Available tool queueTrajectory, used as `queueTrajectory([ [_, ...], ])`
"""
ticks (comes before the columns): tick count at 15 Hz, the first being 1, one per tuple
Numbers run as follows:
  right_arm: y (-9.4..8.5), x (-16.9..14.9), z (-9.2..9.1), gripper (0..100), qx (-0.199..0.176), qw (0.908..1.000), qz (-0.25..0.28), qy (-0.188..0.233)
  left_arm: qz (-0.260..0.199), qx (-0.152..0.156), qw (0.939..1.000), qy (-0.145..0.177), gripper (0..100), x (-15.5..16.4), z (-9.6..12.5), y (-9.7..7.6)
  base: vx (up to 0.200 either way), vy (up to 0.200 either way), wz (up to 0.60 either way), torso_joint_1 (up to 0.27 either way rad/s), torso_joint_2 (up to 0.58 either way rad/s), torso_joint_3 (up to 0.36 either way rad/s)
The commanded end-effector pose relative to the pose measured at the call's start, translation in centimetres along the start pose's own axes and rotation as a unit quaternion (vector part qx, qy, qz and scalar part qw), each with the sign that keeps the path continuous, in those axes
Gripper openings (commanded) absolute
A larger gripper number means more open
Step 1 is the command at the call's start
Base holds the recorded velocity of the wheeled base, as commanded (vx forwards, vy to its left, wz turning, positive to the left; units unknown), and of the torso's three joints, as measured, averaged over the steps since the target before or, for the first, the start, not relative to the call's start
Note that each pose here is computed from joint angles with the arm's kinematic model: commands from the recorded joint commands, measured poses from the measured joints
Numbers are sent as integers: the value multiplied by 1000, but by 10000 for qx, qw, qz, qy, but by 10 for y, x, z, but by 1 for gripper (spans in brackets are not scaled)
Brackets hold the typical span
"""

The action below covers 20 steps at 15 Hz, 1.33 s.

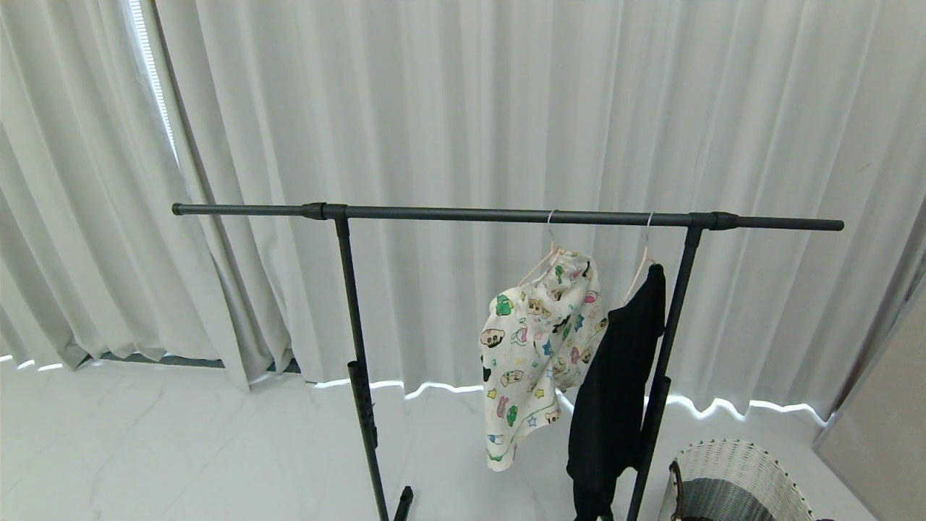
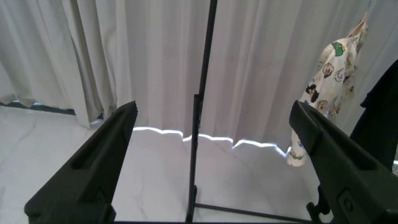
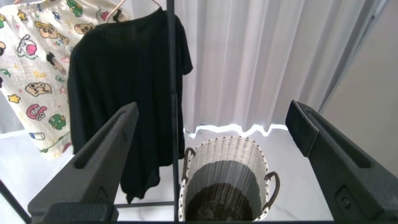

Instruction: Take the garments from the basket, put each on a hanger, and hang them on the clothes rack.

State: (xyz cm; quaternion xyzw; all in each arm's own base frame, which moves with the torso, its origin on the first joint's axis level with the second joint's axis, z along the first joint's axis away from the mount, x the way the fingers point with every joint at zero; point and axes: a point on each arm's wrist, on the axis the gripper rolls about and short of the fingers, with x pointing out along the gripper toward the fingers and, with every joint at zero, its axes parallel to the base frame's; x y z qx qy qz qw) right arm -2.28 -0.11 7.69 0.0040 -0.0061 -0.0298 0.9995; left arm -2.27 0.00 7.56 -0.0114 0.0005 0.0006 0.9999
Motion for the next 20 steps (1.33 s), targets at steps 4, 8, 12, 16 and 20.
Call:
queueTrajectory([
  [4, 0, 0, 0, 100, 1, 10000, -1, -9, -7, -1, 10000, -5, 100, 0, 0, 0, 0, 0, 0, 0, 0, 0],
  [8, 0, 0, 0, 100, 1, 10000, -1, -9, -7, -1, 10000, -5, 100, 0, 0, 0, 0, 0, 0, 0, 0, 0],
  [12, 0, 0, 0, 100, 1, 10000, -1, -9, 1, -1, 10000, -5, 100, 0, 0, 0, 0, 0, 0, 0, 0, 0],
  [16, 0, 0, 0, 100, -23, 10000, -1, 6, 1, -1, 10000, -13, 100, 0, 0, 0, 0, 0, 0, 0, 0, 0],
  [20, 0, 0, 0, 100, -31, 10000, -9, 6, -7, -1, 10000, -13, 100, 0, 0, 0, 0, 0, 0, 0, 0, 0],
])
